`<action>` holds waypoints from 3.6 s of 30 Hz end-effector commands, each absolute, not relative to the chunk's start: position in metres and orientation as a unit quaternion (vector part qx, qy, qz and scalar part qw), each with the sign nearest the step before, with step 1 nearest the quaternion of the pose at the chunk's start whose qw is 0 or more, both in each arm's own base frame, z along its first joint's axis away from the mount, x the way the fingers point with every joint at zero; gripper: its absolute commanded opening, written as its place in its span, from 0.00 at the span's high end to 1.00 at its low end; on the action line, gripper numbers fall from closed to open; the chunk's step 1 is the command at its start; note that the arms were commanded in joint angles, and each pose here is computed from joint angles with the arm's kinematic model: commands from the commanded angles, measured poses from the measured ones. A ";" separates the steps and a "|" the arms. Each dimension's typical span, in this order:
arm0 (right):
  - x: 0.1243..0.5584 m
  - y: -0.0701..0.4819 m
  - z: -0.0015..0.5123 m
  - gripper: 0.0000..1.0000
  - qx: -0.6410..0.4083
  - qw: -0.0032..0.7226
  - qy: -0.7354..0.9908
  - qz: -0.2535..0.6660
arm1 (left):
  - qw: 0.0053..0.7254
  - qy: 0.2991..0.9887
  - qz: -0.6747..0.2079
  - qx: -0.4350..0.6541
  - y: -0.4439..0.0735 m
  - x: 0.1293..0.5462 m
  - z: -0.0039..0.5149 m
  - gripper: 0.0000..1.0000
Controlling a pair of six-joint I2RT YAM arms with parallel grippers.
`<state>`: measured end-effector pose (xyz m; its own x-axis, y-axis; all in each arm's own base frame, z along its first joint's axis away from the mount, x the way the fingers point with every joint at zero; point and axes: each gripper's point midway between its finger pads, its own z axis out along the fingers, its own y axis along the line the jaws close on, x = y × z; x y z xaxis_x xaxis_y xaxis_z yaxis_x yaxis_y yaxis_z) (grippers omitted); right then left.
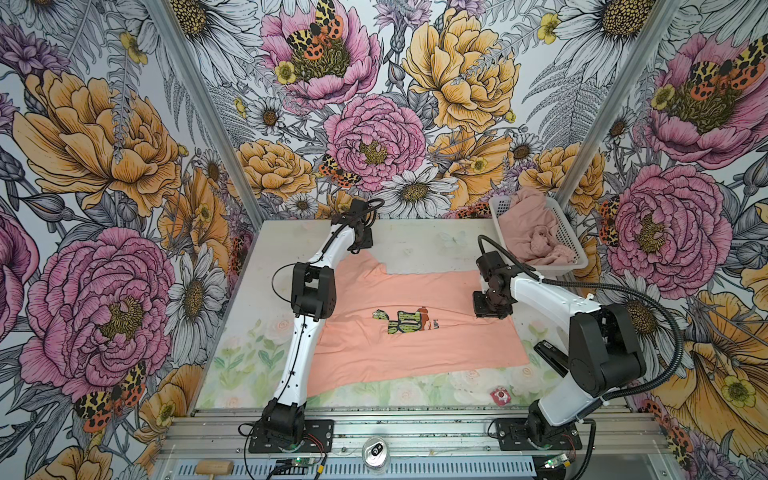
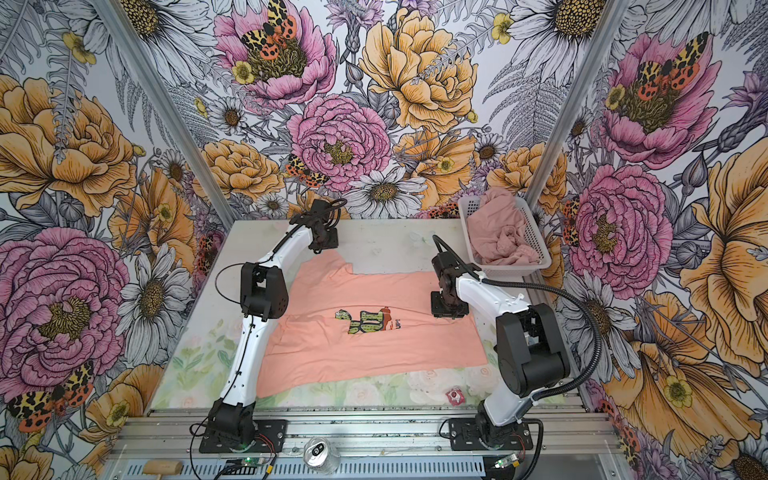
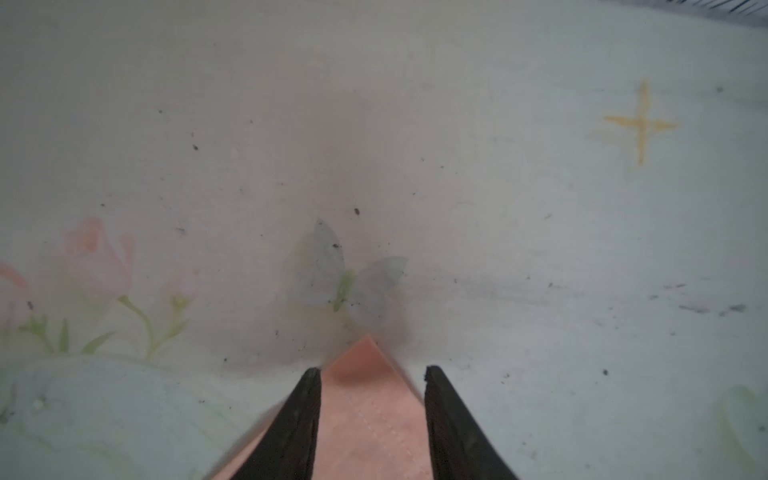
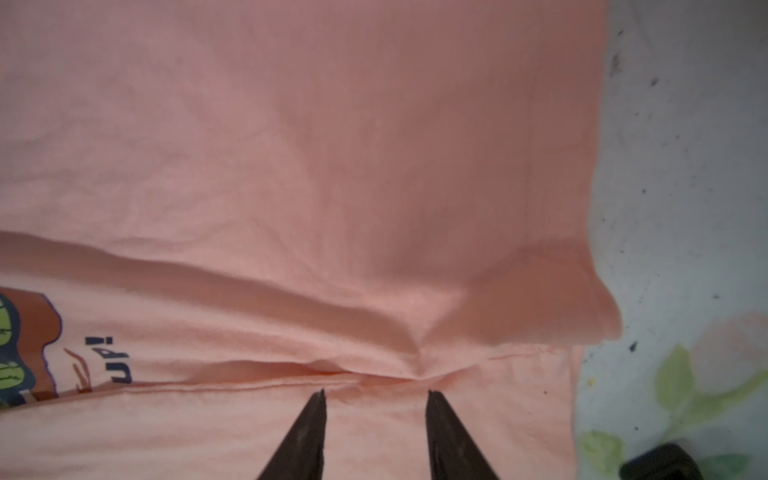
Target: Fold and stack the mixed laundry pile
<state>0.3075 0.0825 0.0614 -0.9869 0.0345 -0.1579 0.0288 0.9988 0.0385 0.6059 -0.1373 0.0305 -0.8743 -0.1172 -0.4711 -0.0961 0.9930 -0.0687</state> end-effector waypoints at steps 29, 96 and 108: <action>0.452 0.082 0.049 0.63 0.057 0.168 0.983 0.038 | 0.276 0.955 -0.028 -0.108 -0.099 0.506 0.148 1.00; 0.468 0.032 0.004 0.67 0.127 0.135 0.982 -0.024 | 0.254 0.953 -0.039 -0.163 -0.043 0.419 0.140 1.00; 0.482 0.034 0.012 0.99 0.131 0.154 0.979 -0.017 | 0.253 0.952 -0.047 -0.163 -0.047 0.422 0.139 1.00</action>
